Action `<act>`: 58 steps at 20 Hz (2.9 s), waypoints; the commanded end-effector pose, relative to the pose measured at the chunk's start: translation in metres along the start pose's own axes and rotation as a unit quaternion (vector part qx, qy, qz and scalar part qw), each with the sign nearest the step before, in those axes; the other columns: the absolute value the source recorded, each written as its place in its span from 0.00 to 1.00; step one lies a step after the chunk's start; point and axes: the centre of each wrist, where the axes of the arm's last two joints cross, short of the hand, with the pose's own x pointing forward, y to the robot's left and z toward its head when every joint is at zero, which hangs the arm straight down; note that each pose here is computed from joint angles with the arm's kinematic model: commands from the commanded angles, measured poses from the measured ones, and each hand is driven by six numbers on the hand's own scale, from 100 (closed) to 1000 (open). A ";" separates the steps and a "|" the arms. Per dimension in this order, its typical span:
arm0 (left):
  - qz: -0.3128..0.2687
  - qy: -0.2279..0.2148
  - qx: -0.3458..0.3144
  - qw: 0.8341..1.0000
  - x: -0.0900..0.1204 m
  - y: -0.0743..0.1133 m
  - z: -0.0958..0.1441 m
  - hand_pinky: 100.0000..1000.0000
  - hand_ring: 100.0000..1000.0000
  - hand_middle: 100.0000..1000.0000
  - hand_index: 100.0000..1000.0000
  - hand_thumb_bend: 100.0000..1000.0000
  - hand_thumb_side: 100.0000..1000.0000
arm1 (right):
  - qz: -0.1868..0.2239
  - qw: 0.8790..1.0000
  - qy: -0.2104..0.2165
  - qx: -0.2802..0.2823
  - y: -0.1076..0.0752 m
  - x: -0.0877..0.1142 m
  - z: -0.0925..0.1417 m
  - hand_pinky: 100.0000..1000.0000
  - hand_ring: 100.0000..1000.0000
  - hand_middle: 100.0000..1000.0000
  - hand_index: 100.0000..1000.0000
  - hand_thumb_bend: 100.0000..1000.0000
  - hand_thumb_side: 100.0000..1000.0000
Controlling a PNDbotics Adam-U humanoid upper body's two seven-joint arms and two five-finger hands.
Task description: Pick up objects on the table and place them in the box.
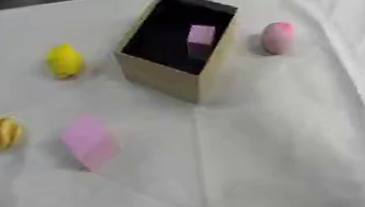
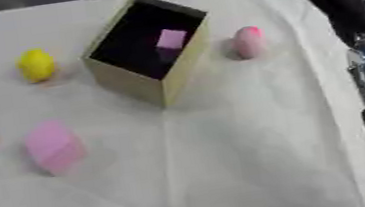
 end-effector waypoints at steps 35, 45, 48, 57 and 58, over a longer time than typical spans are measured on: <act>-0.041 -0.010 -0.028 0.999 -0.003 0.014 -0.009 0.70 0.67 0.62 0.78 0.34 0.60 | 0.331 0.828 0.102 0.441 -0.075 -0.137 -0.081 0.87 0.95 0.75 0.85 0.23 0.38; -0.034 -0.011 -0.030 0.999 -0.002 0.011 -0.009 0.70 0.67 0.62 0.77 0.34 0.60 | 0.301 0.831 0.114 0.453 -0.038 -0.121 -0.086 0.87 0.95 0.73 0.83 0.25 0.30; -0.032 -0.012 -0.031 0.999 -0.001 0.010 -0.009 0.70 0.67 0.62 0.77 0.34 0.60 | 0.291 0.834 0.119 0.454 -0.030 -0.116 -0.087 0.87 0.95 0.72 0.83 0.25 0.30; -0.026 -0.012 -0.032 0.999 -0.001 0.008 -0.009 0.70 0.67 0.62 0.77 0.34 0.60 | 0.310 0.822 0.147 0.454 -0.014 -0.126 -0.087 0.86 0.94 0.72 0.83 0.31 0.27; -0.026 -0.012 -0.031 0.999 -0.001 0.009 -0.009 0.70 0.67 0.62 0.77 0.33 0.60 | 0.315 0.821 0.150 0.452 -0.015 -0.129 -0.085 0.86 0.94 0.72 0.84 0.32 0.27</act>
